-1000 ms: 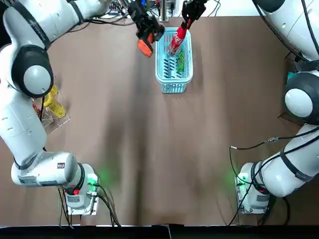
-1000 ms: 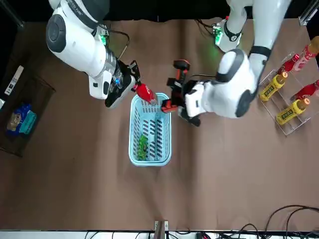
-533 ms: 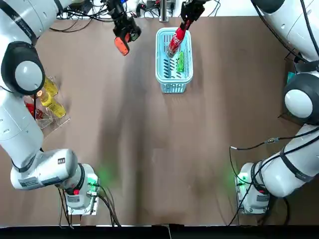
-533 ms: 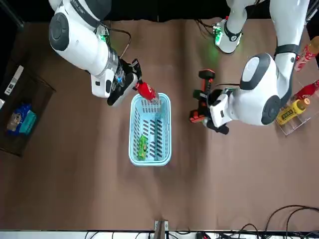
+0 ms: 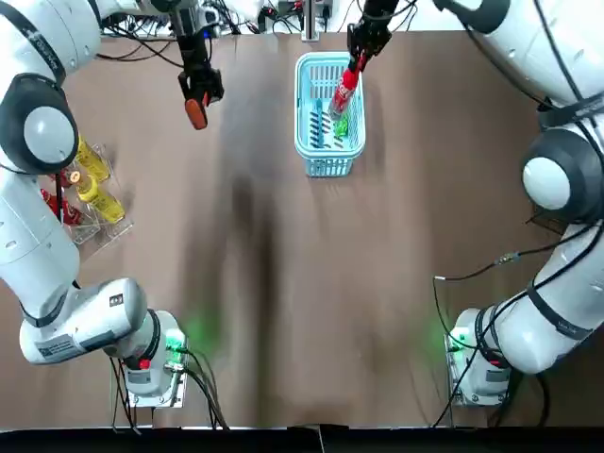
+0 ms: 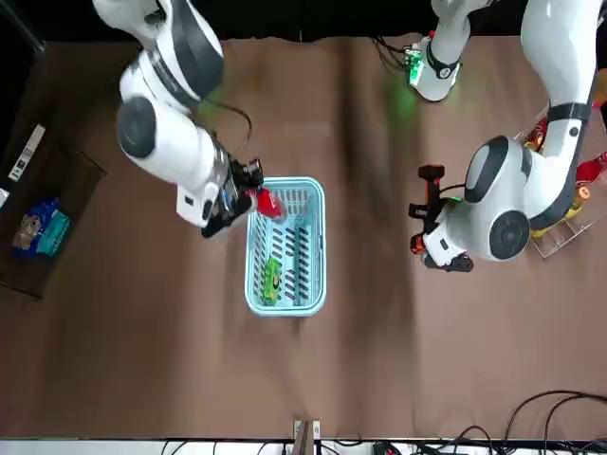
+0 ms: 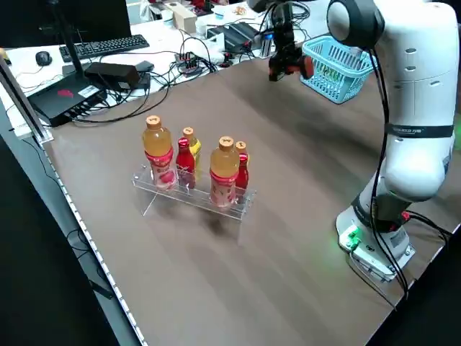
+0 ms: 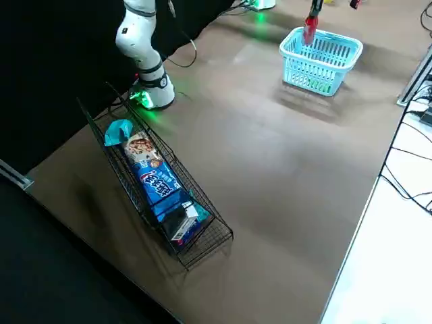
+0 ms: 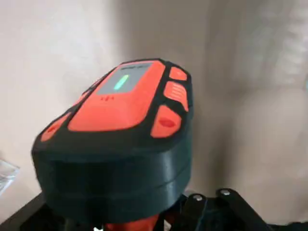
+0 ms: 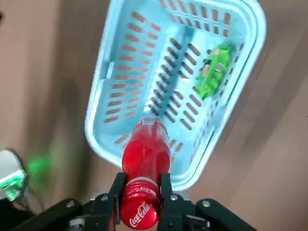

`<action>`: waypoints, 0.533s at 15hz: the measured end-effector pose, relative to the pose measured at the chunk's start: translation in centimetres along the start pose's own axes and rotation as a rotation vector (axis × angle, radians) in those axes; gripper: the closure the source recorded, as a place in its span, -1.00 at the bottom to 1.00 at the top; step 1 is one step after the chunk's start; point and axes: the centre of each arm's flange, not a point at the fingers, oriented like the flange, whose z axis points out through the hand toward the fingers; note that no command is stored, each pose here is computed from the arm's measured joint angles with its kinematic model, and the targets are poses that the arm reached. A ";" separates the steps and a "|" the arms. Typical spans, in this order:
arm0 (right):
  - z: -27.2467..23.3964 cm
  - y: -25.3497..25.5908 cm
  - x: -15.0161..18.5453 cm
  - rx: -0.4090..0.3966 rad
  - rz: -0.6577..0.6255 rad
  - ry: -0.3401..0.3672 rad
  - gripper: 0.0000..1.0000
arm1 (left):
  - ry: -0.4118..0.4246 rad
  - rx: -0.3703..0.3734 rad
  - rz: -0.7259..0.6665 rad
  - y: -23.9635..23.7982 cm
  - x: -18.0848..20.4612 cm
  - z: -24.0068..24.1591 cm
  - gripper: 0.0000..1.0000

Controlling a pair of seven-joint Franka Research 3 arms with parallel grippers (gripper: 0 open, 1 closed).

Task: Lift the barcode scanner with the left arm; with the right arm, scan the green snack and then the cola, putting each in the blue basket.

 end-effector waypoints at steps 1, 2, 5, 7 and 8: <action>1.4 0.6 0.7 -0.017 0.014 -0.002 0.35 | -0.007 0.025 -0.012 -1.0 0.6 1.0 0.73; 2.7 1.0 1.5 -0.043 0.028 0.011 0.35 | -0.005 0.040 -0.024 -1.9 1.3 2.0 0.73; 8.6 1.1 3.3 -0.142 0.083 0.011 0.35 | 0.057 0.056 -0.083 -4.7 3.9 6.6 0.73; 11.6 0.1 3.3 -0.179 0.088 -0.018 0.35 | 0.087 0.098 -0.079 -5.7 4.6 8.9 0.73; 12.9 -0.7 3.2 -0.189 0.088 -0.031 0.35 | 0.099 0.119 -0.071 -5.9 4.8 10.0 0.73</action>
